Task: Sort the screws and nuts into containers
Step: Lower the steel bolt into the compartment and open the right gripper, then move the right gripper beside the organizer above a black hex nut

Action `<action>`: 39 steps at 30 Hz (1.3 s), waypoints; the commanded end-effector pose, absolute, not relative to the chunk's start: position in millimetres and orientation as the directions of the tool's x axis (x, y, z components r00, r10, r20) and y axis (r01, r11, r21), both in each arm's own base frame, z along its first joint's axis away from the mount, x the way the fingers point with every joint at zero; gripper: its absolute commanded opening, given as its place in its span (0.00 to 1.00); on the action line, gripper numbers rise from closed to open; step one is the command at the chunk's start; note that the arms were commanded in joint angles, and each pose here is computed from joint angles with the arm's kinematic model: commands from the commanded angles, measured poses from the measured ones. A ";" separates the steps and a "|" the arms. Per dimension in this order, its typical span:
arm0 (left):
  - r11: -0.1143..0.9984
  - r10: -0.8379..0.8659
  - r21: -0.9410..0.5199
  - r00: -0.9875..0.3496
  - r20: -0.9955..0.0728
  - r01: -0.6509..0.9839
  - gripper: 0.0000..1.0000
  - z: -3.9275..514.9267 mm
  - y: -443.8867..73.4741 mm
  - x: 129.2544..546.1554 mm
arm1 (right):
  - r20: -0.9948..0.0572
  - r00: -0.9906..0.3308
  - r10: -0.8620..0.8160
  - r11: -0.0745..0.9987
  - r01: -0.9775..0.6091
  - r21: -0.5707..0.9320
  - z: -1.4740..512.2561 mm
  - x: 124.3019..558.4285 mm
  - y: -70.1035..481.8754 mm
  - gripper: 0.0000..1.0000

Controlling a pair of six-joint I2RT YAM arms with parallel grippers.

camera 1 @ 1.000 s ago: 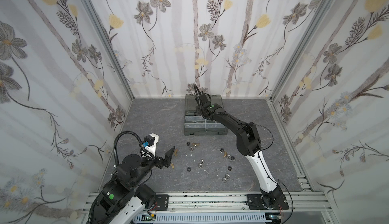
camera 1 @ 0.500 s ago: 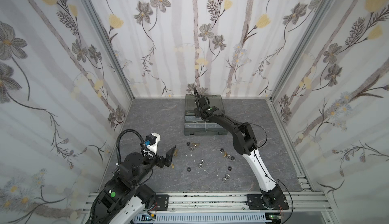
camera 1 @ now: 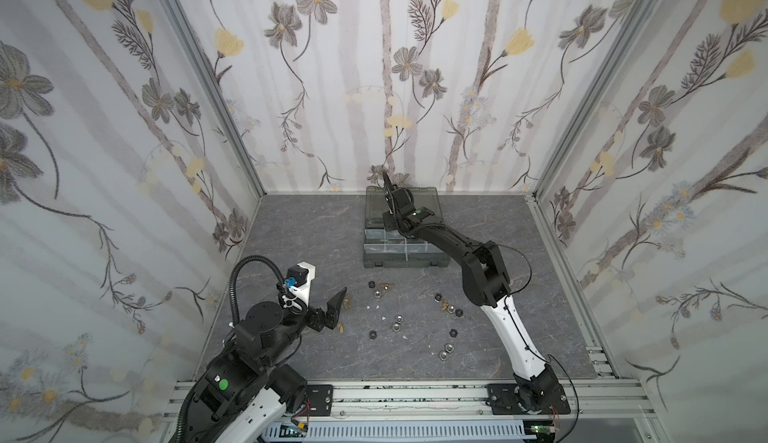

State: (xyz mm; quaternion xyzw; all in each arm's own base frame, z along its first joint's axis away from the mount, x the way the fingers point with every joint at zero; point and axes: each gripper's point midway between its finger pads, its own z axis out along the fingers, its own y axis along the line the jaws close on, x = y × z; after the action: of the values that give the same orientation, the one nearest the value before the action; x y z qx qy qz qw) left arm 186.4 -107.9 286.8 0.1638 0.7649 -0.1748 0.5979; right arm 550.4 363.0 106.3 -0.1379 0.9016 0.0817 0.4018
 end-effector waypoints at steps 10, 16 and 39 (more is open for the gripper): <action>0.901 -0.016 -0.086 -0.166 -0.986 0.425 1.00 303.5 -96.9 184.3 | -0.767 -0.597 -0.236 0.935 -0.353 -0.013 185.4 504.1 325.4 0.30; 0.915 -0.006 -0.085 -0.197 -0.980 0.395 1.00 297.9 -96.7 192.4 | -0.691 -0.683 -0.236 0.955 -0.294 -0.036 170.9 467.1 259.6 0.35; 0.939 -0.024 -0.094 -0.211 -0.977 0.331 1.00 295.7 -87.6 198.7 | -0.425 -0.886 0.186 0.983 0.162 0.091 58.7 346.1 108.7 0.57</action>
State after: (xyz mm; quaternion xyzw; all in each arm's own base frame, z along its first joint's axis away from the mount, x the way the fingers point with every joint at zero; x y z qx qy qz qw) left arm 198.5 -88.3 285.8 0.1091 0.7762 -0.1349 0.6062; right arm 345.9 107.8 58.9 0.0738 0.9735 0.0166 0.2160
